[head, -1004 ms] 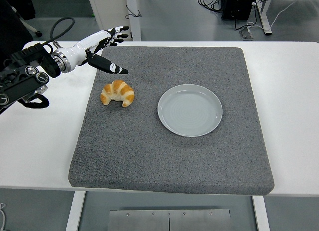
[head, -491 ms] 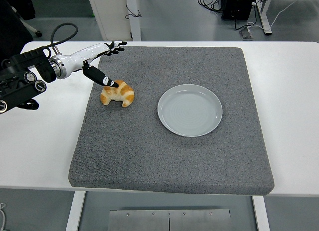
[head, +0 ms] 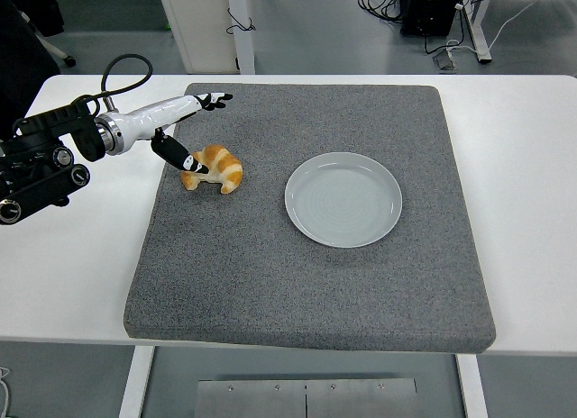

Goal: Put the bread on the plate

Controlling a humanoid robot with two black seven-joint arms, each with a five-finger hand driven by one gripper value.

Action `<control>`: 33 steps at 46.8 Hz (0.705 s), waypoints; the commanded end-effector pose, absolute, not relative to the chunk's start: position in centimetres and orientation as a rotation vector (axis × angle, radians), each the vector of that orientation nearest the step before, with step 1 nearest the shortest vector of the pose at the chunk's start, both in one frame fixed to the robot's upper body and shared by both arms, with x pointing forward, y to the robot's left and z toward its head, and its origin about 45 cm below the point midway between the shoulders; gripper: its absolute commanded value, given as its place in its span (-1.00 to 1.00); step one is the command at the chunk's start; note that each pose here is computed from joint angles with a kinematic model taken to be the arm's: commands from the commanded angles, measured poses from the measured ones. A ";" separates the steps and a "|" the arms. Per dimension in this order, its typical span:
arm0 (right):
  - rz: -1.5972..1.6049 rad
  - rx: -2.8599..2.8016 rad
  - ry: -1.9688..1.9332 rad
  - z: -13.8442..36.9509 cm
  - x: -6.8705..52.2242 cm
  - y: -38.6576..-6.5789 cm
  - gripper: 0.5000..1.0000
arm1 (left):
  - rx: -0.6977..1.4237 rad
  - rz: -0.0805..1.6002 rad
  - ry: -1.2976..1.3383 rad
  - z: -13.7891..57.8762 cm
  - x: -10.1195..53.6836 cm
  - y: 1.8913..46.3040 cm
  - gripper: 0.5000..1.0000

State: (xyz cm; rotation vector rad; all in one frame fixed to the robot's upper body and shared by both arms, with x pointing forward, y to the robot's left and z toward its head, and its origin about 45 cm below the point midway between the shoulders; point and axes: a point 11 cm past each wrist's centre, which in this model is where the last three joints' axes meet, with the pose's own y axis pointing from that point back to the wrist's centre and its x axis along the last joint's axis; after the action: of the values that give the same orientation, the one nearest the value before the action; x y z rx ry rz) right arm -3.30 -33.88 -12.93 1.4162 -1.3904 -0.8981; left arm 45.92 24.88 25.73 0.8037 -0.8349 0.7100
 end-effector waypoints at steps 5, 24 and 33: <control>-0.899 1.416 -1.391 -12.9 -3.3 -33.9 1.00 | 0.822 0.697 -0.867 25.2 45.7 25.0 0.87; -0.899 1.417 -1.390 -12.9 -3.3 -33.9 1.00 | 0.862 0.672 -0.958 22.6 44.7 24.6 0.87; -0.897 1.416 -1.390 -12.9 -3.3 -33.9 1.00 | 0.852 0.681 -0.966 22.7 44.7 24.2 0.87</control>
State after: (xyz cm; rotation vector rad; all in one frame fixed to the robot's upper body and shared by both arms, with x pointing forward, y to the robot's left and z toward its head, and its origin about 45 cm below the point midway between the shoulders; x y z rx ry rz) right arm -3.31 -33.88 -12.93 1.4161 -1.3902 -0.8979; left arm 44.65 24.25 22.57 0.8561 -0.9619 0.6719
